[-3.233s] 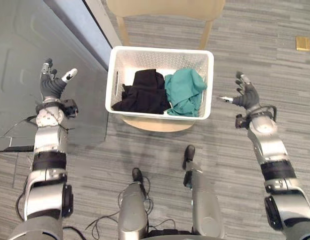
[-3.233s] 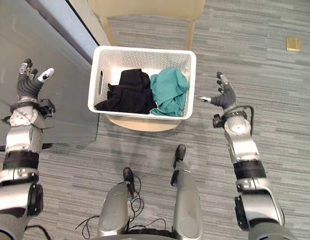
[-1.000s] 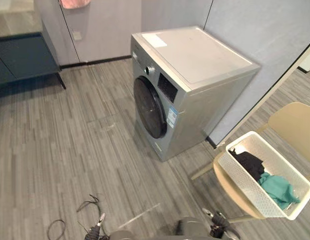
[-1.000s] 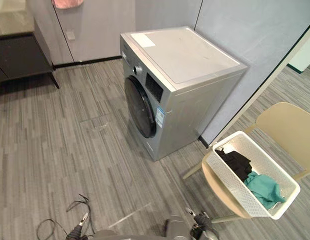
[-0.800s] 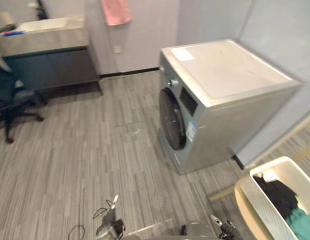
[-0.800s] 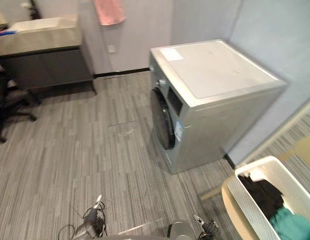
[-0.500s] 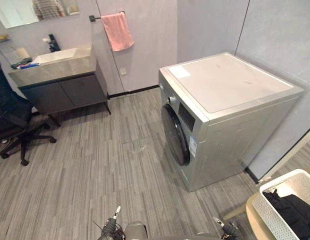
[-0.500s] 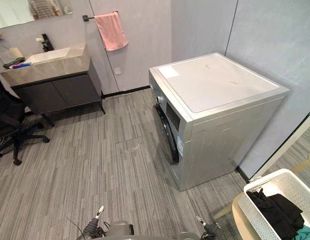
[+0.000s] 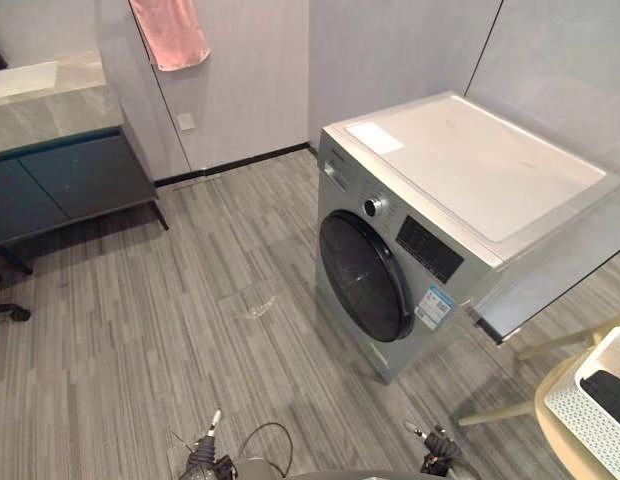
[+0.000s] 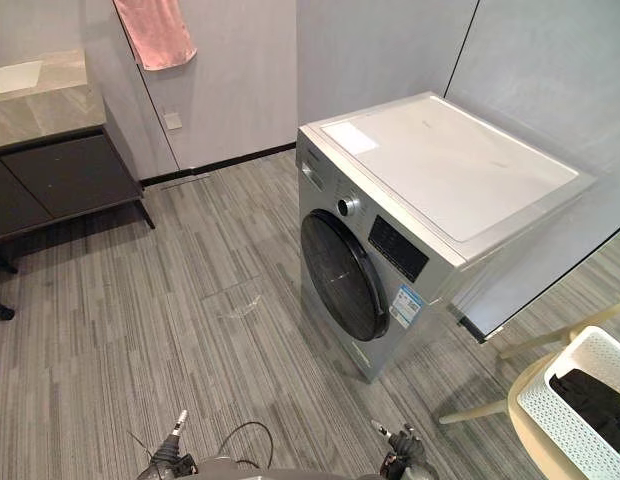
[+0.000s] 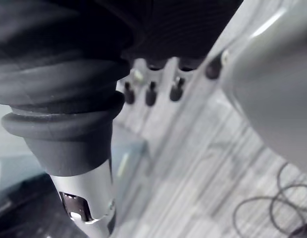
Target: Pick up the laundry basket with both hands and put the clothes into the washing machine.
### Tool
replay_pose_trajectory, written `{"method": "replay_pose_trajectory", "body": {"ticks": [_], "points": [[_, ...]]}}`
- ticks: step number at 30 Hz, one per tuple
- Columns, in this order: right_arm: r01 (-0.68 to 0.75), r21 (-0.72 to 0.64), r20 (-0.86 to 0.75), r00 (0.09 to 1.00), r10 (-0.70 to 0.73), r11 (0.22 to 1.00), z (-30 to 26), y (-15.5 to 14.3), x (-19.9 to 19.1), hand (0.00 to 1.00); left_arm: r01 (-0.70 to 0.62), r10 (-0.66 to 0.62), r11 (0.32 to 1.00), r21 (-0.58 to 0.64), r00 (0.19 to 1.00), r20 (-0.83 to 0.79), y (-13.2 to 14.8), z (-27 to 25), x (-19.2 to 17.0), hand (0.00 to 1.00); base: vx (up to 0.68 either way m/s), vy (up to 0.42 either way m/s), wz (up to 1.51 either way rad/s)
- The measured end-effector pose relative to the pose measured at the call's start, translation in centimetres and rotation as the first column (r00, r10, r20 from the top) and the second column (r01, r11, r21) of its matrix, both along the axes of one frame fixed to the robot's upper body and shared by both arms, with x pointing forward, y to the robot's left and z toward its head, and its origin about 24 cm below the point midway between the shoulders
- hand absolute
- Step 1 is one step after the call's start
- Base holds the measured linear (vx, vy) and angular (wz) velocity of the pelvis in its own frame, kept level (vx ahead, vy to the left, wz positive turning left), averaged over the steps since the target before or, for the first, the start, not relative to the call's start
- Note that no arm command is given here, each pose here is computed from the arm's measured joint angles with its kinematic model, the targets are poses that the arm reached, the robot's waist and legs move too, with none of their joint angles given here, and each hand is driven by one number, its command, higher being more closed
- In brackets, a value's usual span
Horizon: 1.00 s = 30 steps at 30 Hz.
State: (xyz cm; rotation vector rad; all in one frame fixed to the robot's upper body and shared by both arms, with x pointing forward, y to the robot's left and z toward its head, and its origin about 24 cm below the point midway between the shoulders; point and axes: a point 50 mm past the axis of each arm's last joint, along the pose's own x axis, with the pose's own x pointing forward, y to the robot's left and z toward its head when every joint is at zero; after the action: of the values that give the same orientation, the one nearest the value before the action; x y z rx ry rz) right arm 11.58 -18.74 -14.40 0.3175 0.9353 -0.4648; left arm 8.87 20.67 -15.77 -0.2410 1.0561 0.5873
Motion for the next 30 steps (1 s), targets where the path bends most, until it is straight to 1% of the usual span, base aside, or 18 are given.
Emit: {"method": "replay_pose_trajectory", "body": {"ticks": [1,2,3,4,5,6,7,8,9,10,11,13,15,17,21,24,29,30], "points": [[-0.043,-0.013,0.046,0.998,0.043,0.999,0.6,0.3,1.1,0.00,0.041,-0.041,0.999,0.008,0.999,-0.006,-0.1,0.0,0.1,0.00,-0.06,0.274,-0.65],[-0.131,-0.047,0.145,0.980,0.136,0.990,2.2,1.3,3.5,0.00,0.082,-0.082,0.996,0.014,0.996,-0.027,-0.3,-0.1,-0.1,0.00,-0.07,0.288,-0.67],[-0.174,-0.067,0.184,0.966,0.183,0.982,2.9,1.8,4.4,0.00,0.094,-0.093,0.995,0.015,0.995,-0.033,-0.4,-0.2,-0.1,0.00,-0.07,0.159,-0.65],[-0.239,-0.112,0.259,0.930,0.261,0.964,4.5,2.8,6.0,0.00,0.111,-0.111,0.994,0.015,0.993,-0.033,-0.6,-0.2,-0.1,0.00,-0.05,0.029,-0.24],[-0.262,-0.138,0.298,0.909,0.293,0.955,5.3,3.1,6.7,0.00,0.112,-0.112,0.994,0.014,0.993,-0.034,-0.6,-0.2,-0.1,0.00,-0.08,-0.006,-0.29],[-0.282,-0.201,0.388,0.856,0.341,0.938,7.5,3.5,8.2,0.00,0.115,-0.114,0.993,0.008,0.993,-0.036,-0.9,-0.3,-0.1,0.00,-0.10,-0.065,-0.21],[-0.287,-0.219,0.422,0.834,0.355,0.933,8.4,3.6,8.7,0.00,0.115,-0.114,0.993,0.008,0.993,-0.039,-0.9,-0.3,-0.3,0.00,-0.11,-0.133,-0.22],[-0.296,-0.263,0.492,0.778,0.392,0.918,10.3,3.8,9.6,0.00,0.122,-0.121,0.992,0.012,0.992,-0.042,-0.9,-0.3,-0.3,0.00,-0.09,-0.152,-0.09],[-0.301,-0.292,0.525,0.743,0.415,0.908,11.3,3.8,10.0,0.00,0.124,-0.123,0.992,0.014,0.992,-0.042,-0.9,-0.3,-0.2,0.00,-0.09,-0.244,0.10],[-0.302,-0.362,0.596,0.653,0.468,0.882,13.8,3.7,10.8,0.00,0.139,-0.138,0.990,0.019,0.989,-0.047,-0.9,-0.3,-0.1,0.00,-0.07,-0.195,0.25],[-0.299,-0.385,0.616,0.621,0.484,0.873,14.6,3.6,10.9,0.00,0.149,-0.148,0.989,0.018,0.988,-0.051,-0.9,-0.3,0.0,0.00,-0.07,-0.195,0.33],[-0.272,-0.482,0.651,0.526,0.548,0.833,17.3,2.3,11.4,0.00,0.169,-0.168,0.986,0.009,0.984,-0.060,-1.4,-0.4,-0.1,0.00,-0.02,-0.101,0.26],[-0.261,-0.526,0.651,0.488,0.581,0.809,18.4,1.8,11.5,0.00,0.161,-0.160,0.987,0.012,0.985,-0.069,-1.3,-0.5,-0.4,0.00,0.01,-0.091,0.21],[-0.232,-0.575,0.663,0.431,0.612,0.785,20.0,1.4,12.2,0.00,0.142,-0.140,0.990,0.022,0.988,-0.069,-1.2,-0.4,-0.4,0.00,0.04,-0.060,0.08],[-0.223,-0.600,0.653,0.418,0.632,0.768,20.4,0.9,12.6,0.00,0.152,-0.150,0.988,0.032,0.987,-0.064,-0.9,-0.3,-0.1,0.00,0.08,0.057,0.09],[-0.227,-0.611,0.648,0.408,0.643,0.759,20.7,1.0,13.8,0.00,0.159,-0.156,0.986,0.048,0.986,-0.059,-0.3,-0.2,0.3,0.00,0.07,0.079,0.09],[-0.223,-0.663,0.605,0.403,0.687,0.715,21.5,0.1,15.9,0.00,0.188,-0.186,0.981,0.040,0.982,-0.036,-1.1,-0.1,1.2,0.00,-0.01,0.027,0.08],[-0.232,-0.664,0.590,0.421,0.689,0.711,21.1,-0.2,16.2,0.00,0.197,-0.196,0.980,0.037,0.980,-0.032,-1.4,0.0,1.3,0.00,-0.05,-0.007,0.03]]}}
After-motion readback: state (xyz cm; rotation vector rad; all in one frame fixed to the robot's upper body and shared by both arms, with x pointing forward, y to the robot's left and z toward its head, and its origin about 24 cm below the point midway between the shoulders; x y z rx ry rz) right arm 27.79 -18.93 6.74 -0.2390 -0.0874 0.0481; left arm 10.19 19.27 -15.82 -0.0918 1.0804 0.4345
